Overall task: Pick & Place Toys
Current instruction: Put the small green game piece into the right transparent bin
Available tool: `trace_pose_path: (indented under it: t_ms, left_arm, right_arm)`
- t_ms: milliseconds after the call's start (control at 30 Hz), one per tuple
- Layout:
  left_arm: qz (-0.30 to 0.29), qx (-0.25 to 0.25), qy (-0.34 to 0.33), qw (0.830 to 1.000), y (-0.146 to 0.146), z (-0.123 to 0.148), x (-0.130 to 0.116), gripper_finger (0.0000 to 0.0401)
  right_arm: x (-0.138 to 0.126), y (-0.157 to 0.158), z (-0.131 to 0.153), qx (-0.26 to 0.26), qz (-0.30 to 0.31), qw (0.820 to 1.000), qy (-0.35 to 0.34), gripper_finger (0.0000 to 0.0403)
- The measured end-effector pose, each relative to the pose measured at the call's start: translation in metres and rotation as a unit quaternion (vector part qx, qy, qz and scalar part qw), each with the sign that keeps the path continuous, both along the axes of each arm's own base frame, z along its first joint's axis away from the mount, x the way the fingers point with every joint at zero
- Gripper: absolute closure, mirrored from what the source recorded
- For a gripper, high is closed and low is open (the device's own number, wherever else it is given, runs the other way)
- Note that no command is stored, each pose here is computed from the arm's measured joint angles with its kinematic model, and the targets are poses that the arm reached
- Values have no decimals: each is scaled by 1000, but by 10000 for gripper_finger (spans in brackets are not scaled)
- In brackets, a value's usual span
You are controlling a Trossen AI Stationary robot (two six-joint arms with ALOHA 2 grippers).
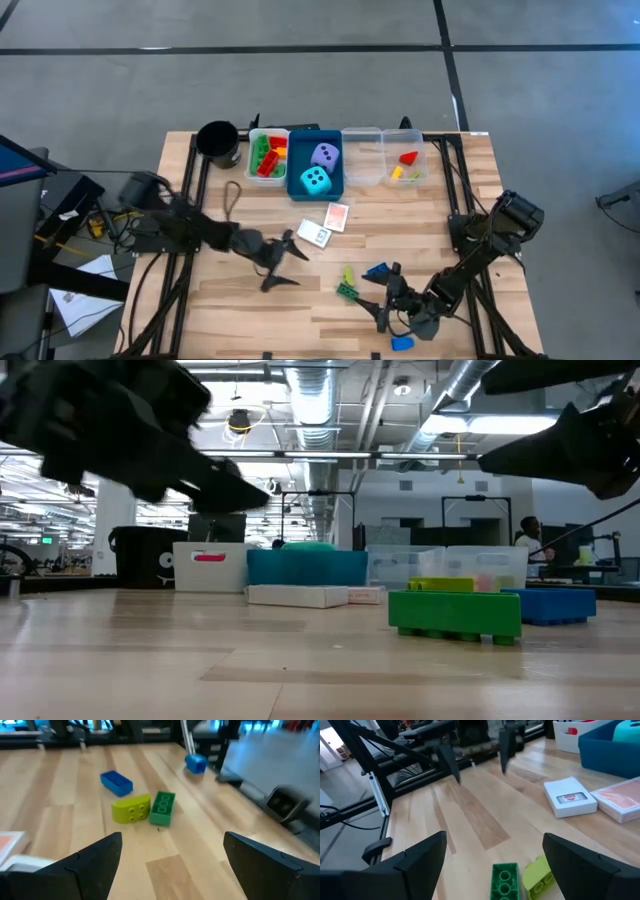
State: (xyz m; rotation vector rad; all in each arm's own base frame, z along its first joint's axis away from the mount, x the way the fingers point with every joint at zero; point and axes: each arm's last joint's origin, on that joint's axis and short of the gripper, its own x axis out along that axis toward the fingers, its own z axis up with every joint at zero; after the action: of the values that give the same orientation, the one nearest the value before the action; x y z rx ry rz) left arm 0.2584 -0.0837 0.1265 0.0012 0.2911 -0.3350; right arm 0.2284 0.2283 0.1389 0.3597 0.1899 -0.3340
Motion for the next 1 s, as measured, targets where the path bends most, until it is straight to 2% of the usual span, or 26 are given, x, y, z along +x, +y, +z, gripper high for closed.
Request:
trace_pose_path:
  t_ms: [167,300,500,1000]
  left_arm:
    - [-29,24,14,999,-13,-21,40,60]
    - [-34,30,26,999,-21,-38,64,60]
    - [-57,24,36,997,-29,-57,86,60]
    - [-49,-9,13,999,-50,-78,141,62]
  right_arm:
    - [3,-4,-1,-6,-7,1000,3,78]
    - [7,-10,-2,-18,-22,1000,10,78]
    - [13,-18,-1,-50,-58,997,4,78]
    - [18,-25,-1,-38,-81,996,-4,78]
